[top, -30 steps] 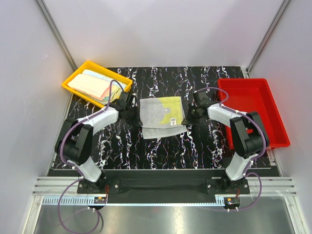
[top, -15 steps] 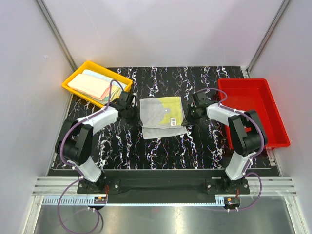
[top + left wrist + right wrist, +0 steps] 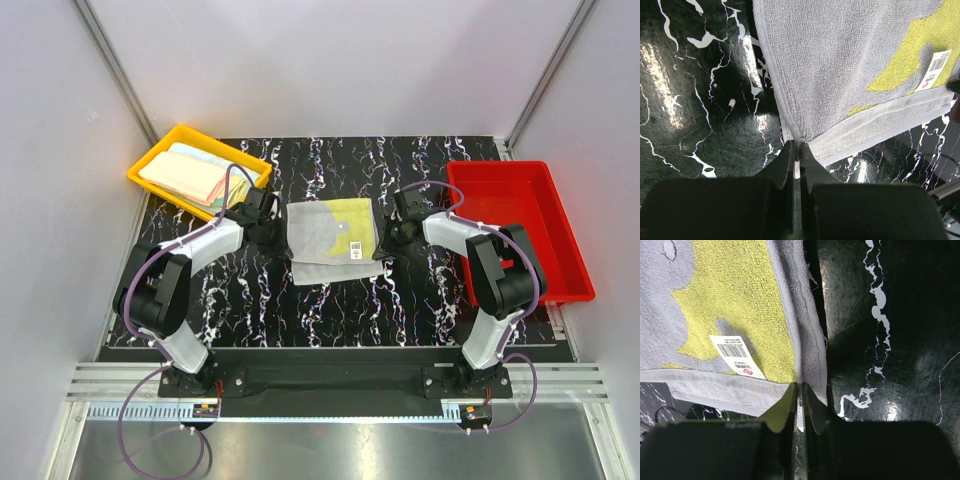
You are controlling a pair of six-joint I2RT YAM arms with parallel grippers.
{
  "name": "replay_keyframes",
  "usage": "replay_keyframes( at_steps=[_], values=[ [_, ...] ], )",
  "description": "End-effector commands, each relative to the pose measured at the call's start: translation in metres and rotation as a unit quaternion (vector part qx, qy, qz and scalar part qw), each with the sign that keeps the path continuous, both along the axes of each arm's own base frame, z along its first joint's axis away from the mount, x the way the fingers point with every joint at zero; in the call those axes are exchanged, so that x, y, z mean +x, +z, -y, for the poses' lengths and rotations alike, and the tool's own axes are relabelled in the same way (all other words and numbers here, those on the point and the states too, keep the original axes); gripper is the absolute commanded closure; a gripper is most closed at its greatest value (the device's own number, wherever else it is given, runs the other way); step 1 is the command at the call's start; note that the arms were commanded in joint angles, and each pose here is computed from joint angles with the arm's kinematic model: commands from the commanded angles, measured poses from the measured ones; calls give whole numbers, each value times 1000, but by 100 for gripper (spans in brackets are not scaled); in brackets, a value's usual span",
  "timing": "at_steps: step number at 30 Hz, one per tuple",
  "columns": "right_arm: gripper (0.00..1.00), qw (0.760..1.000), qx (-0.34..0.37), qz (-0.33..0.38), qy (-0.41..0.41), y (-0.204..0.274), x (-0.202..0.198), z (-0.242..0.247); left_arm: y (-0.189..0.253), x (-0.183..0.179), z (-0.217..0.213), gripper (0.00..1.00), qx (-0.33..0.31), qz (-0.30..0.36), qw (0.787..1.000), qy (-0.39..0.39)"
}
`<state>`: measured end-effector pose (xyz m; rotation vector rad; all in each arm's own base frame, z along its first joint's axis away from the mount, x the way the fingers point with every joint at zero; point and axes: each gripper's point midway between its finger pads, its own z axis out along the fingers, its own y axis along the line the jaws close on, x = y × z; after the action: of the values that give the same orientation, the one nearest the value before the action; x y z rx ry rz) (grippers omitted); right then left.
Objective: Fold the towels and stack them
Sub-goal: Fold the towel
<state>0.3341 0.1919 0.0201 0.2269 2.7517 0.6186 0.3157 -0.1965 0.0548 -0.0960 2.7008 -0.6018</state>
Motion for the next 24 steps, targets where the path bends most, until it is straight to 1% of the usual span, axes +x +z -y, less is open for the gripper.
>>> replay_keyframes(
  at_steps=[1,4,7,9,10,11,20,22,24],
  values=[
    [90,1000,11,18,15,9,7,-10,16,16,9,100,-21,26,999,-8],
    [91,1000,11,16,16,8,7,-11,17,15,9,100,-20,26,999,-7],
    [87,1000,12,21,16,12,9,-11,18,15,9,100,-20,27,999,-8],
    [92,999,11,24,18,16,9,-12,19,15,9,100,-22,28,999,-7],
    [97,999,12,26,17,17,10,-11,21,16,9,100,-22,31,999,-6],
    [98,999,13,28,18,20,10,-12,23,17,9,100,-23,34,999,-5],
    [100,999,18,39,13,32,17,-15,25,18,7,100,-15,33,999,-3],
    [87,999,17,38,12,32,17,-14,26,17,7,100,-16,33,999,-4],
    [81,999,17,35,13,29,16,-14,26,17,7,100,-15,32,999,-4]
  ],
)
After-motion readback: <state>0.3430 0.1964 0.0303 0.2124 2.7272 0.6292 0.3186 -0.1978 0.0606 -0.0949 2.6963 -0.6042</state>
